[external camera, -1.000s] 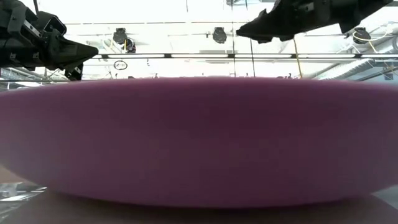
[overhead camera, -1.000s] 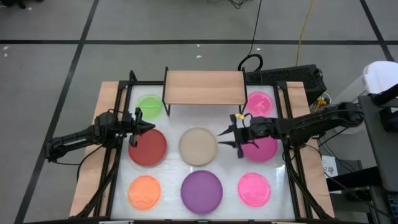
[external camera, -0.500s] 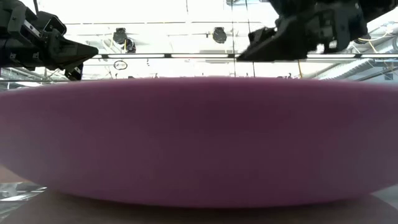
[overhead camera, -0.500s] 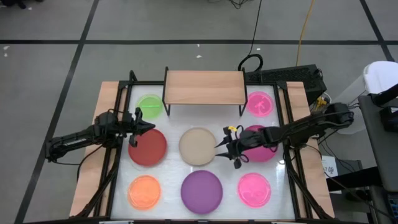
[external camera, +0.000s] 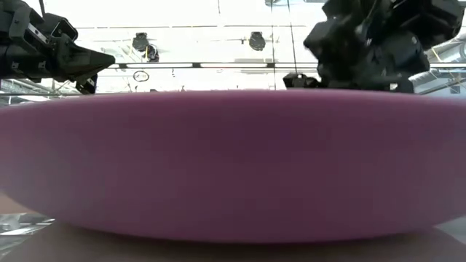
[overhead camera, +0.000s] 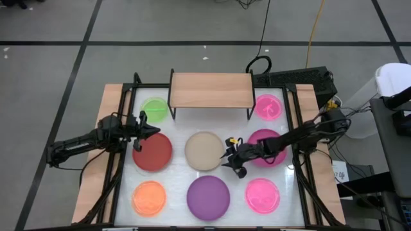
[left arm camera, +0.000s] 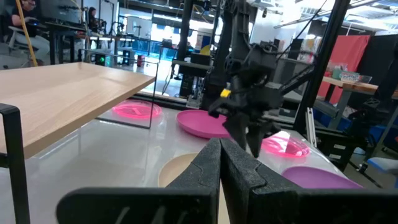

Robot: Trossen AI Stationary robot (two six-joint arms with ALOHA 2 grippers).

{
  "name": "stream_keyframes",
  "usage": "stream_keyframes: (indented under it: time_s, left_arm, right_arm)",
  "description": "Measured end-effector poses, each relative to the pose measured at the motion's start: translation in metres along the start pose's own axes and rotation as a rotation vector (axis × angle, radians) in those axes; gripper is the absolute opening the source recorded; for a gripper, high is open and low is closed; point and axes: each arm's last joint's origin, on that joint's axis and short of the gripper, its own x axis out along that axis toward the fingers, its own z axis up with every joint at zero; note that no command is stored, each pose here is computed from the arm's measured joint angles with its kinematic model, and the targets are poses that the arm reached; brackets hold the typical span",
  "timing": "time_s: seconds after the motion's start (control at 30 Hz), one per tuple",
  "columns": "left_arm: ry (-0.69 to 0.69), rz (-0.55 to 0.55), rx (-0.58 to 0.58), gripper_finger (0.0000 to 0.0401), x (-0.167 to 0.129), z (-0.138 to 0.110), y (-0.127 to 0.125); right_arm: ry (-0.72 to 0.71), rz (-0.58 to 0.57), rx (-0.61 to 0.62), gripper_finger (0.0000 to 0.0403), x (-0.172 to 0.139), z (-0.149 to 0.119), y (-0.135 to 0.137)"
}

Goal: Place and stack plates onto a shelf
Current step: Put the gray plate on the shelf

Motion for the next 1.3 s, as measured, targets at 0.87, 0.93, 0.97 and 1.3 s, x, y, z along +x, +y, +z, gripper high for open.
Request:
stream_keyframes:
  time_s: [0.87, 0.93, 0.97, 1.3]
  left_arm:
    - [0.000, 0.000, 0.000, 0.0010, 0.000, 0.000, 0.000]
    - [0.000, 0.000, 0.001, 0.0010, 0.000, 0.000, 0.000]
    - [0.000, -0.001, 0.000, 0.0010, 0.000, 0.000, 0.000]
    - [0.000, 0.000, 0.000, 0.0010, 0.000, 0.000, 0.000]
  right_arm:
    - [0.002, -0.110, -0.152, 0.0004, 0.019, -0.008, 0.000]
    - [-0.069, -0.123, -0.176, 0.0003, 0.015, 0.013, -0.001]
    - [-0.107, -0.133, -0.193, 0.0003, 0.012, 0.025, -0.003]
    - [-0.012, -0.474, -0.188, 0.0001, -0.010, 0.121, -0.089]
